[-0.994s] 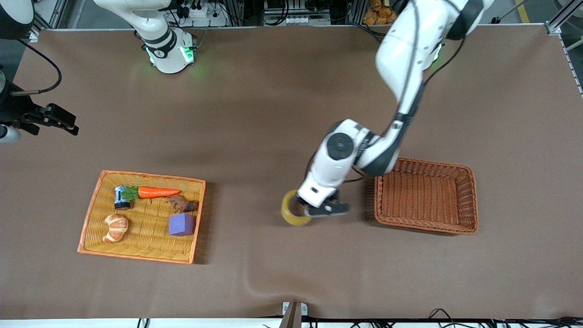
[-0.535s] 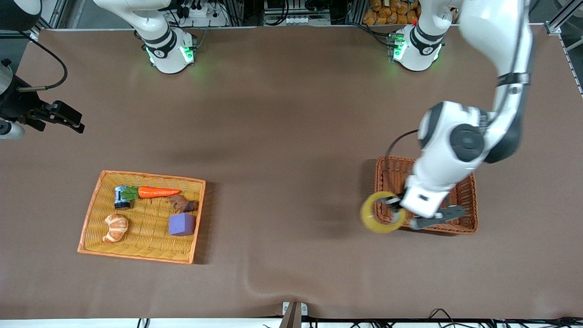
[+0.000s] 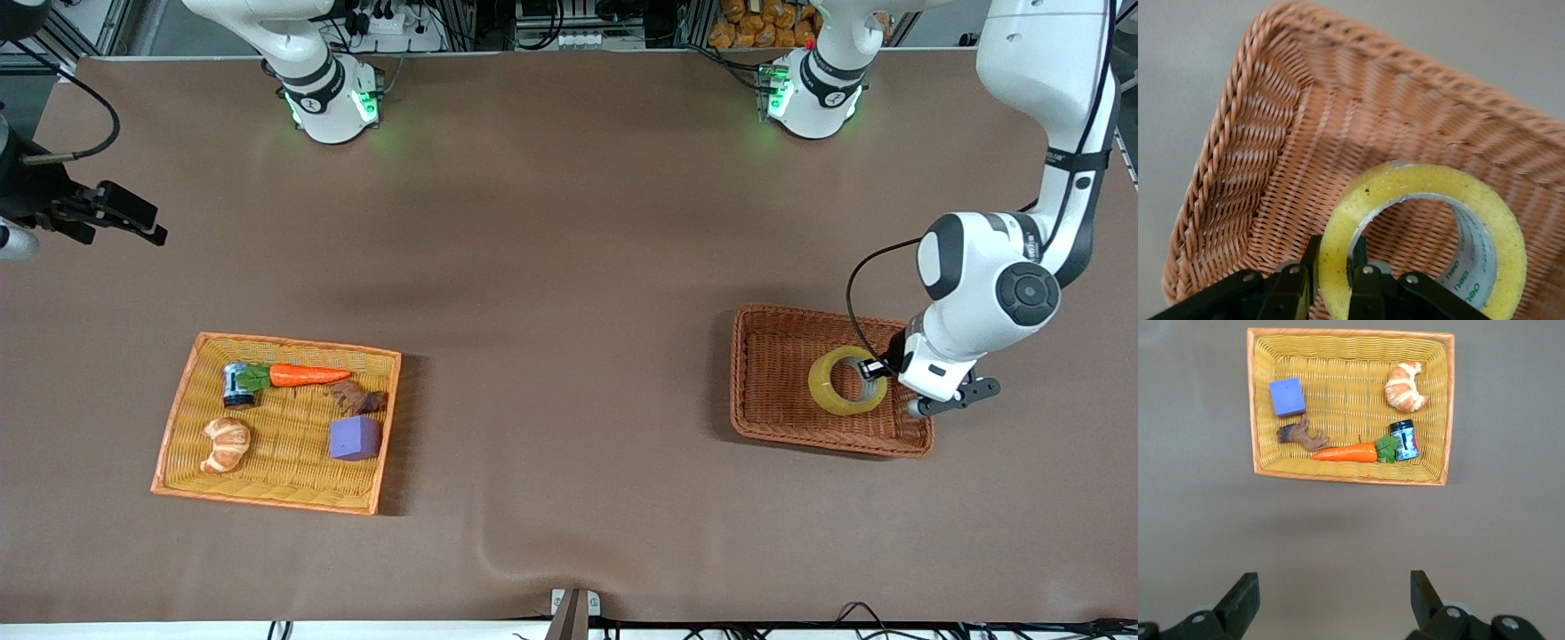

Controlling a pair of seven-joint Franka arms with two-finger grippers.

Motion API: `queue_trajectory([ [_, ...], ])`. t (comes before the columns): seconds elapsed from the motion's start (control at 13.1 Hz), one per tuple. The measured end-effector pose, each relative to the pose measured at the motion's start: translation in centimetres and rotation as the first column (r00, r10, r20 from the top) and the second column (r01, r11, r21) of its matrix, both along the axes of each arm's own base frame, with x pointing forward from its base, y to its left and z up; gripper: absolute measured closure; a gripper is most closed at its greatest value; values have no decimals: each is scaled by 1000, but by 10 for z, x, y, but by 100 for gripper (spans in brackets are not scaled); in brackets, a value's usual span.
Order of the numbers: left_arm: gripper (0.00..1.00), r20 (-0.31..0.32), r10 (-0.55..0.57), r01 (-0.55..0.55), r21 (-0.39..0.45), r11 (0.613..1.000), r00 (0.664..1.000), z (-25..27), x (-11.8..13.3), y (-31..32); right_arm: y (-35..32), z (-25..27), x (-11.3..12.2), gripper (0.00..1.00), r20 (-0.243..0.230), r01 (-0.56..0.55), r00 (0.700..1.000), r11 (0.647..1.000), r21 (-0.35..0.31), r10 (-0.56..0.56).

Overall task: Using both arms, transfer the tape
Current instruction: 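Open the left gripper and raise it away from the basket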

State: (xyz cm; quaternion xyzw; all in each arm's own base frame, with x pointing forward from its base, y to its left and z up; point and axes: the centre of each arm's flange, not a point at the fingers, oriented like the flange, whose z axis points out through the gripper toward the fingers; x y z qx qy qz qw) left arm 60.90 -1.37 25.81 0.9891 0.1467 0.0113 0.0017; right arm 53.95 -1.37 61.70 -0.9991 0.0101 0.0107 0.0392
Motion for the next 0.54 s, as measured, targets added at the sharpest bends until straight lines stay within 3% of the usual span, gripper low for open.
queue_trajectory([
  [0.08,78,-2,0,0,1,1000,1000,-8,-5,4,-3,1,0,0,4,-28,1000,1000,1,28],
  [0.15,71,3,-25,25,12,1000,1000,-7,-6,6,-4,2,0,0,7,-43,999,999,-2,43],
  [0.31,47,52,-82,79,61,995,995,28,2,6,-3,3,0,0,5,-60,998,997,-53,60],
  [0.54,11,91,-90,82,96,992,992,172,8,3,0,4,0,0,3,-73,997,993,-94,74],
])
